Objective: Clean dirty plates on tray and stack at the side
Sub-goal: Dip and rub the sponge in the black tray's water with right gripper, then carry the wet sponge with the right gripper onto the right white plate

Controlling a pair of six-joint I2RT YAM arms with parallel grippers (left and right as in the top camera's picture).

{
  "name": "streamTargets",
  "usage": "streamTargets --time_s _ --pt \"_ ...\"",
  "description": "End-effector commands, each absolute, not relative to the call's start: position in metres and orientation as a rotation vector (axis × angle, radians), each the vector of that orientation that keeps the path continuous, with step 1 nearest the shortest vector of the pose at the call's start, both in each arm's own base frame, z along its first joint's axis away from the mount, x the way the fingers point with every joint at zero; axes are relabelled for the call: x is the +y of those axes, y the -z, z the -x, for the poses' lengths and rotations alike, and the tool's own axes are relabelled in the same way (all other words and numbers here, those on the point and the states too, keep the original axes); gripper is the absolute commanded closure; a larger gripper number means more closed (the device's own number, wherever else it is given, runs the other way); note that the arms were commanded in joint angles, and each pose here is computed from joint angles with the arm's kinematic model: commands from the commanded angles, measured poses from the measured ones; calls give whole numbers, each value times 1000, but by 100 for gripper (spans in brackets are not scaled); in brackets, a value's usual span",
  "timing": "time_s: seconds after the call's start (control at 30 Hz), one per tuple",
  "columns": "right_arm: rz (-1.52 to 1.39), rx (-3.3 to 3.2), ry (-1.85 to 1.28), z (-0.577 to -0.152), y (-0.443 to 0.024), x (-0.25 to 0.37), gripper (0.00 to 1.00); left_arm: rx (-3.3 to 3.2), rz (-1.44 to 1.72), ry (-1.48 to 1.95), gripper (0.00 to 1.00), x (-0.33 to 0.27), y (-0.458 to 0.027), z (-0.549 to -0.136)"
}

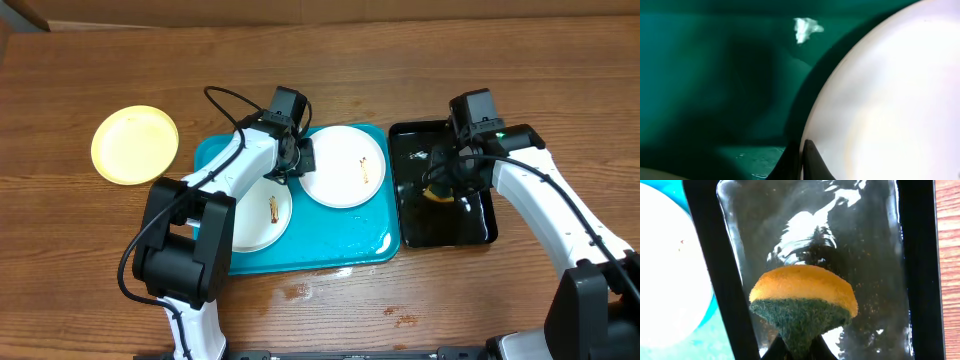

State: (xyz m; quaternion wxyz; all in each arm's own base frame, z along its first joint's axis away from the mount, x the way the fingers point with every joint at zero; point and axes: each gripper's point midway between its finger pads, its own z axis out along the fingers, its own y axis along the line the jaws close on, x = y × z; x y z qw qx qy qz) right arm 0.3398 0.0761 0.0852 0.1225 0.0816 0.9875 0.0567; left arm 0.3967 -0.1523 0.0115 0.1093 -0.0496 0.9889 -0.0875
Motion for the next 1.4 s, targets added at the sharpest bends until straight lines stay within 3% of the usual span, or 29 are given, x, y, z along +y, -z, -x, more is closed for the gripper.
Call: streamTargets --time_s 0.0,0.07,0.17,0.37,0.5,0.73,0.93,1.17,1.37 --pt "-214 2883 -143 -341 -83 75 96 2927 147 276 79 -157 -6 -393" --pt "-214 2890 -145 -339 -83 75 96 2925 153 272 69 -155 -6 -394" --pt "-215 2897 -140 -338 -82 74 96 2924 162 270 66 -152 -6 -395" --pt "-214 2895 -24 -337 -79 61 96 2920 179 275 66 -153 -6 -395" --pt "-202 2879 -157 -343 -81 77 96 2931 184 292 66 -155 -6 -393" --pt "-121 2822 -412 -355 -90 109 96 2957 182 309 95 -157 -5 -387" --pt "27 2644 -697 -380 -118 157 96 2961 178 311 96 -160 -5 -385" --pt "183 2486 -467 -406 -123 190 96 2966 178 307 91 -160 -5 -384" --pt "370 2410 -297 -417 -101 218 96 2967 178 306 90 -159 -4 -383"
